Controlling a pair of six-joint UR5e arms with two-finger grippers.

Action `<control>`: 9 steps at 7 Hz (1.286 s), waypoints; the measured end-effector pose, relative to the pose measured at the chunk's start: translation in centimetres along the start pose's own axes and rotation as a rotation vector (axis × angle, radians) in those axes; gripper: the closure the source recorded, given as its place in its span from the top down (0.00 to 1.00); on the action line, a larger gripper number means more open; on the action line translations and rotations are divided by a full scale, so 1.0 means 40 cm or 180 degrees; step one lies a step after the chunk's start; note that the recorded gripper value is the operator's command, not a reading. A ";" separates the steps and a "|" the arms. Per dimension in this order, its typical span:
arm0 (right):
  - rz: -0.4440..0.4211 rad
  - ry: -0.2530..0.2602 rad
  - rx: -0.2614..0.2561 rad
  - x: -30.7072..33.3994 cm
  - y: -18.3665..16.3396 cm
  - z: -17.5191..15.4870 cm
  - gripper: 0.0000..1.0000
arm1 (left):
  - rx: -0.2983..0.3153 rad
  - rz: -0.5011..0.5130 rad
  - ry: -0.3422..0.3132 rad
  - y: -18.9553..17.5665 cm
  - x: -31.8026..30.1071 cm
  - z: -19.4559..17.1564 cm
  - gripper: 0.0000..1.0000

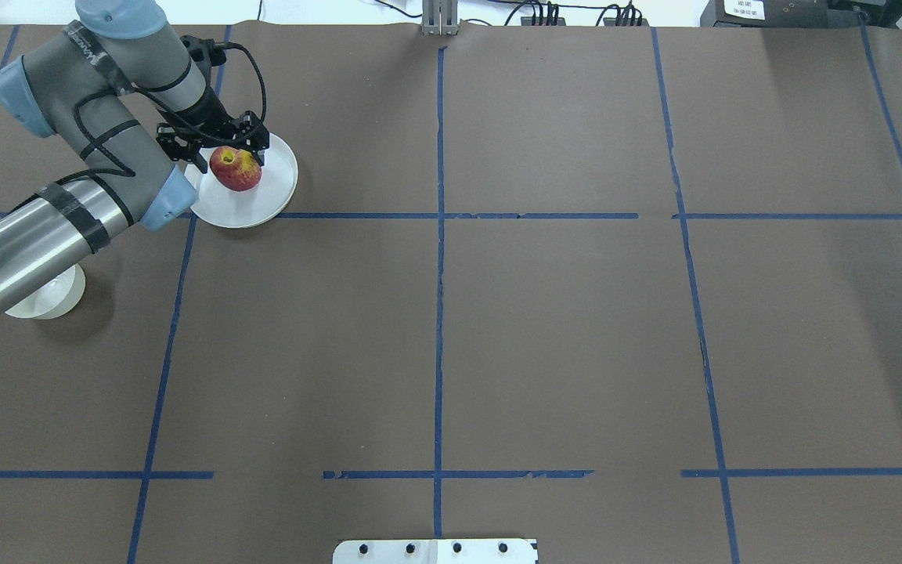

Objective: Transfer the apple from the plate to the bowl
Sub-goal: 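Lower the left gripper and close it around the apple, then lift the apple with the left gripper and carry it toward the white bowl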

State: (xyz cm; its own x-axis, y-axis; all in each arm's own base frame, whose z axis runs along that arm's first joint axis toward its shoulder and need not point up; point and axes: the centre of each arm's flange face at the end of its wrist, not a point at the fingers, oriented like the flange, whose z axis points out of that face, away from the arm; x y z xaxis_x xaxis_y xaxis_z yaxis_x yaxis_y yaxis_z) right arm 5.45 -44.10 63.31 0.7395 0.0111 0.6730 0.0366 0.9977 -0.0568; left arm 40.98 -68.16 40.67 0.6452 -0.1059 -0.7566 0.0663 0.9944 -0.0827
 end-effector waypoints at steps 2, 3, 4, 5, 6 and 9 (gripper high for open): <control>0.0000 0.0000 0.0000 0.000 0.000 0.000 1.00 | -0.0062 0.0041 -0.0013 0.028 0.014 0.035 0.78; 0.0000 0.0000 0.0000 0.000 0.000 0.000 1.00 | -0.0074 0.0047 -0.0016 0.033 0.017 0.041 0.59; 0.0000 0.0000 0.0000 0.000 0.000 0.000 1.00 | -0.0062 0.0040 -0.0013 0.028 0.015 0.033 0.47; 0.0000 0.0000 0.0000 0.000 0.000 0.000 1.00 | -0.0016 0.0017 0.0005 0.008 0.004 0.003 0.28; 0.0000 0.0000 0.0000 0.000 0.000 0.000 1.00 | 0.0070 -0.0021 0.0043 -0.019 -0.018 -0.053 0.08; 0.0002 0.0000 0.0002 0.001 0.000 -0.001 1.00 | 0.0323 -0.0070 0.0146 0.048 -0.151 -0.251 0.01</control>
State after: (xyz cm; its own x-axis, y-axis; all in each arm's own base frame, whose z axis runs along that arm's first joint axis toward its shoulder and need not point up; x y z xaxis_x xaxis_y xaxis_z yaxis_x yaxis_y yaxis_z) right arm 5.49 -44.10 63.30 0.7395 0.0118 0.6730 0.0358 0.9977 -0.0568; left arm 29.59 -65.65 38.58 0.6075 -0.1255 -0.7844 0.1582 0.9868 -0.0353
